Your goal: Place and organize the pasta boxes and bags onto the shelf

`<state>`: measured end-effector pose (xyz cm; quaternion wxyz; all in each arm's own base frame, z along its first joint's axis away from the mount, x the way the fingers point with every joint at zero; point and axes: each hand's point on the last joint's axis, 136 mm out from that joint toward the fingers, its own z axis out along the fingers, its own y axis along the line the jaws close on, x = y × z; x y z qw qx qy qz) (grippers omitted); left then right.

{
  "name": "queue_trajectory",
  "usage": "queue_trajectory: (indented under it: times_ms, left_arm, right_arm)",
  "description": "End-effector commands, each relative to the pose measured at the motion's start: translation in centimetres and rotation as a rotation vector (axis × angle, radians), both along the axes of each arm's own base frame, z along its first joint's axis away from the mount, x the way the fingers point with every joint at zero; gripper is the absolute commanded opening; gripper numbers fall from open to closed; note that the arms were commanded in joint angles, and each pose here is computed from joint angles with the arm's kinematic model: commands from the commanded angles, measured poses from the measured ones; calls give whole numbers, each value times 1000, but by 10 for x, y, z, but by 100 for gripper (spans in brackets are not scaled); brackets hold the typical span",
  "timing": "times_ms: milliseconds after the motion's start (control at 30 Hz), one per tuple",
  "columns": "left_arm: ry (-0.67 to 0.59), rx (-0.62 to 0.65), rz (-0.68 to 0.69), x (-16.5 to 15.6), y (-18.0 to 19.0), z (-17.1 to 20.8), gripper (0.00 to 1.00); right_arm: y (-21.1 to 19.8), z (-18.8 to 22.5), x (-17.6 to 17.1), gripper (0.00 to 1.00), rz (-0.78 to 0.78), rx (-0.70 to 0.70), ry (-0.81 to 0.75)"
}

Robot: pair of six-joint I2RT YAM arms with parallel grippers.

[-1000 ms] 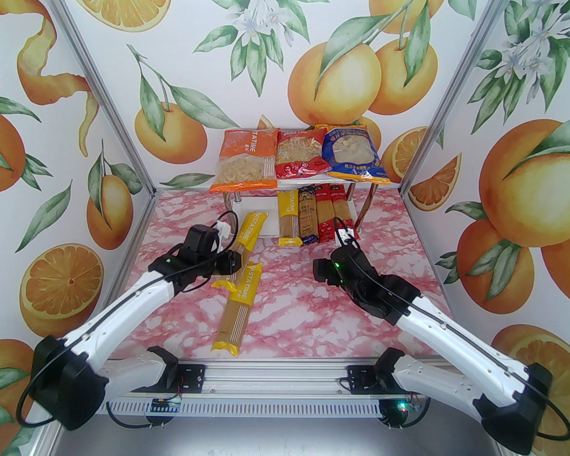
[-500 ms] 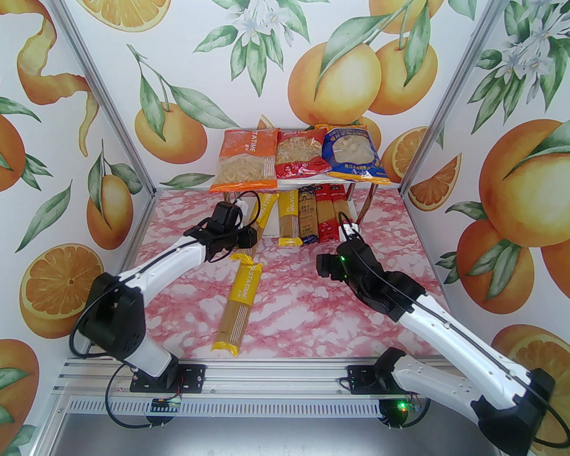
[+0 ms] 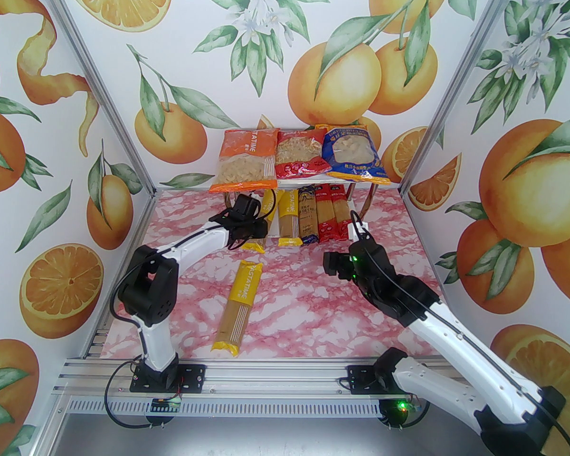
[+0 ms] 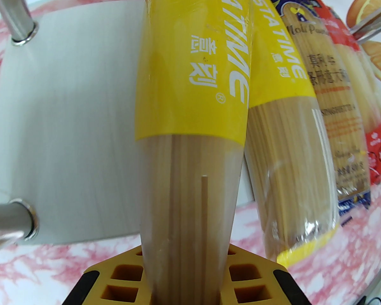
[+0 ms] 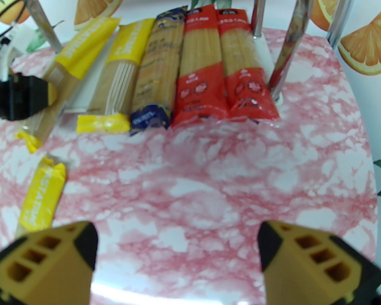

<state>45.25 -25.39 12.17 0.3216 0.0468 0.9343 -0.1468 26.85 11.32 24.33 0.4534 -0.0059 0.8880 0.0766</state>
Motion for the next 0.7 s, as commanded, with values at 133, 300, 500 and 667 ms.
queue_trajectory:
  times_ms: [133,300,500,667]
  left_arm:
    - [-183,-23,69,38,-6,54,0]
    - [-176,-22,91,42,-9,49,0]
    - [-138,-29,90,48,-22,35,0]
    - [-123,-38,61,45,-37,30,0]
  right_arm:
    - [-12,-5,-10,89,2,-23,11]
    - [-15,-7,-13,89,0,-23,15]
    - [-18,-7,-15,89,-1,-30,15]
    - [-21,-6,-18,89,-9,-31,8]
